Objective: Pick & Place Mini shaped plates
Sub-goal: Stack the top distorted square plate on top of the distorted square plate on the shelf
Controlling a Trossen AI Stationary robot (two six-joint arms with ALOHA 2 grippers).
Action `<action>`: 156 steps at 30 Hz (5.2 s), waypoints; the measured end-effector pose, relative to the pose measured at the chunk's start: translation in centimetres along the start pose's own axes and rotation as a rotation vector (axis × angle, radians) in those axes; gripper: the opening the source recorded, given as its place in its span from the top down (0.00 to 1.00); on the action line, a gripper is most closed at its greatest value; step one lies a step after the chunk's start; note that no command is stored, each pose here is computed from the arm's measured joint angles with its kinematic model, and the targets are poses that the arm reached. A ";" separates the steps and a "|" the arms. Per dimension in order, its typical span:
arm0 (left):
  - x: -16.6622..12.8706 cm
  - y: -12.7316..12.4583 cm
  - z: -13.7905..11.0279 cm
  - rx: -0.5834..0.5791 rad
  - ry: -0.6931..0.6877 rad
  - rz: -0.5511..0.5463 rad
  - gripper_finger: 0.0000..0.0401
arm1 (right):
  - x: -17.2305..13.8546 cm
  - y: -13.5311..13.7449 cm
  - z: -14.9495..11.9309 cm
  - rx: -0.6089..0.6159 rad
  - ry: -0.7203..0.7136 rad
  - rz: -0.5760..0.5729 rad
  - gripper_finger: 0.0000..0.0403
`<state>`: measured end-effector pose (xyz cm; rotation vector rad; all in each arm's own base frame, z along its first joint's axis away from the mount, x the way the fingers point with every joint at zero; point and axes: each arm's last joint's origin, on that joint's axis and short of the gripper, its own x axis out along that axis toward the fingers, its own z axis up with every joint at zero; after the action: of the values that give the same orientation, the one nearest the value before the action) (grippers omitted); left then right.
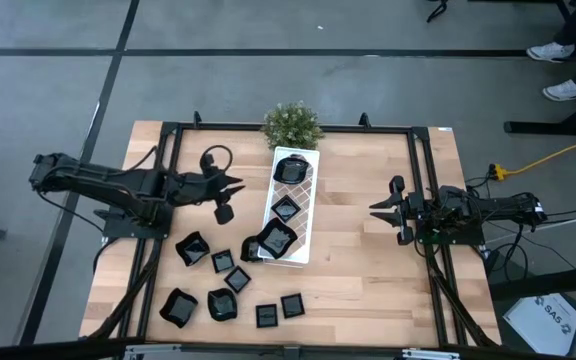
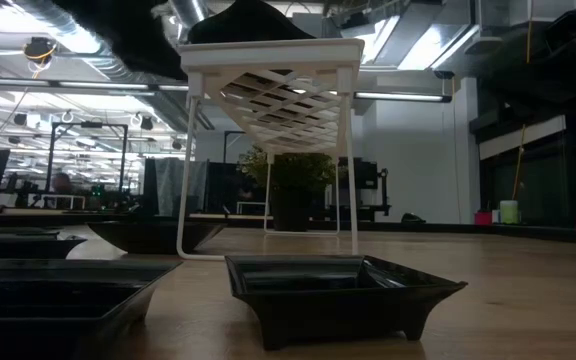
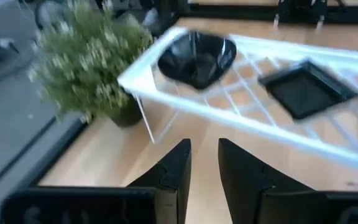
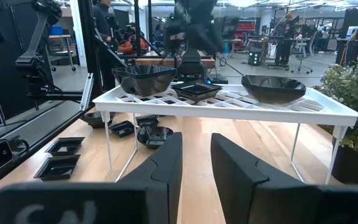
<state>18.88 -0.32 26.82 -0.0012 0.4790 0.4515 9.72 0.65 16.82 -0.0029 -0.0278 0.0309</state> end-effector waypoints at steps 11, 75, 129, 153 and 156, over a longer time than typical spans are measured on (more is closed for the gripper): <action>0.1 -1.1 -3.3 -0.037 0.162 -0.140 0.81 | 0.0 0.0 0.0 0.000 0.000 0.000 0.79; -1.9 -7.0 -8.2 -0.069 0.622 -0.414 0.81 | 0.0 0.0 0.0 0.000 0.000 0.000 0.79; -4.6 -11.0 -9.0 -0.383 1.057 -0.443 0.81 | 0.0 0.0 0.0 0.000 -0.001 0.000 0.79; -6.8 -11.9 -10.0 -0.395 1.022 -0.393 0.81 | 0.0 0.0 0.0 0.000 0.000 0.000 0.79; -6.9 -11.9 -10.1 -0.399 1.018 -0.387 0.81 | 0.0 0.0 0.0 0.000 0.000 0.000 0.79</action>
<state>13.93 -15.04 19.71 -0.7269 1.3490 0.1246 9.72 0.65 16.82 -0.0029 -0.0277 0.0312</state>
